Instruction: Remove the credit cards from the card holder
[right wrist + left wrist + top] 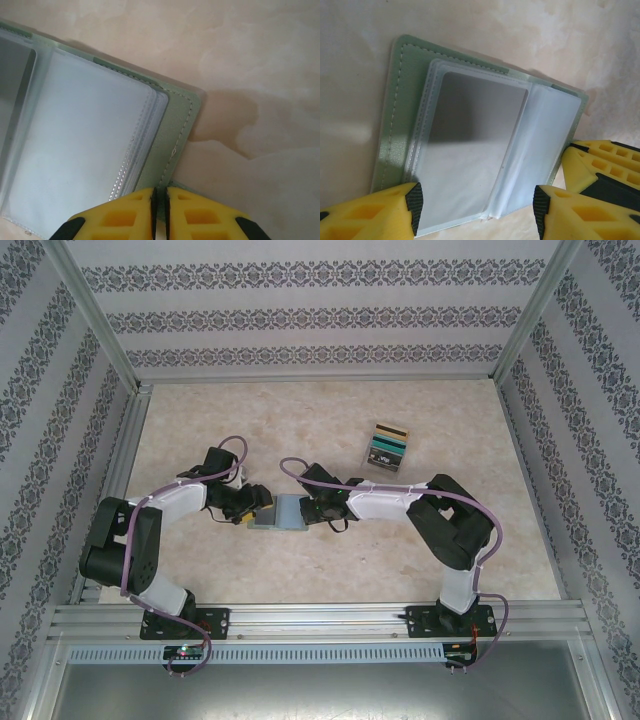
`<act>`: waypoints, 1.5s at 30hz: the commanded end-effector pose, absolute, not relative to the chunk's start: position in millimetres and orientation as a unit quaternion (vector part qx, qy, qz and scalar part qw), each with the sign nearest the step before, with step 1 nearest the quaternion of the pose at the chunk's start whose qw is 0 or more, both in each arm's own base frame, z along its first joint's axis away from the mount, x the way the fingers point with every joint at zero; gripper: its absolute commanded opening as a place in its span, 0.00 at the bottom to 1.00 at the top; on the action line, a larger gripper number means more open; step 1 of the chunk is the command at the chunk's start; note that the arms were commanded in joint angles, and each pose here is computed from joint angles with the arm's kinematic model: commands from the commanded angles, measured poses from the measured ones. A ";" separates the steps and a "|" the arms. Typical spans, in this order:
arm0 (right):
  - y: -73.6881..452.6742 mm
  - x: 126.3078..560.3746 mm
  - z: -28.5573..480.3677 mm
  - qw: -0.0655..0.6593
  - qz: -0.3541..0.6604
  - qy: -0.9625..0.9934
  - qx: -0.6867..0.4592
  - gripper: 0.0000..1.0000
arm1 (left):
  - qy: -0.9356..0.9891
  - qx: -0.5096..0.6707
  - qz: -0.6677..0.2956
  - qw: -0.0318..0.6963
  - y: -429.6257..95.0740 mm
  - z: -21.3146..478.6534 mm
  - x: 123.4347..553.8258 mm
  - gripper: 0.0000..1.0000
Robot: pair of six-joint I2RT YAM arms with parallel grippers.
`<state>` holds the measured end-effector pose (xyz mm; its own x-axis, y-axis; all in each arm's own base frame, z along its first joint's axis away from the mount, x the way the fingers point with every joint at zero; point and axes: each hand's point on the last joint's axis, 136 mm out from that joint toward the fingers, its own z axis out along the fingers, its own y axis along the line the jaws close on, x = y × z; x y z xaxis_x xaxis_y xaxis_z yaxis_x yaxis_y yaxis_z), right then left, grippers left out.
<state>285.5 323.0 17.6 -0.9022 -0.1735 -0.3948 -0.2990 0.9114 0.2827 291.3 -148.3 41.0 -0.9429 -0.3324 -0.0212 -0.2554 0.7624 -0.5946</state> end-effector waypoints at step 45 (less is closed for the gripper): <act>322.6 277.2 -3.4 0.149 0.162 0.969 -0.114 0.17 | 0.901 -0.116 -0.402 0.118 -178.1 84.1 297.6 0.62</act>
<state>285.0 324.1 17.1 -0.9081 -0.1664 -0.3842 -0.2895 0.9125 0.2890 296.3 -168.9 71.1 -0.9432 -0.3205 -0.0874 -0.1649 0.6803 -0.7141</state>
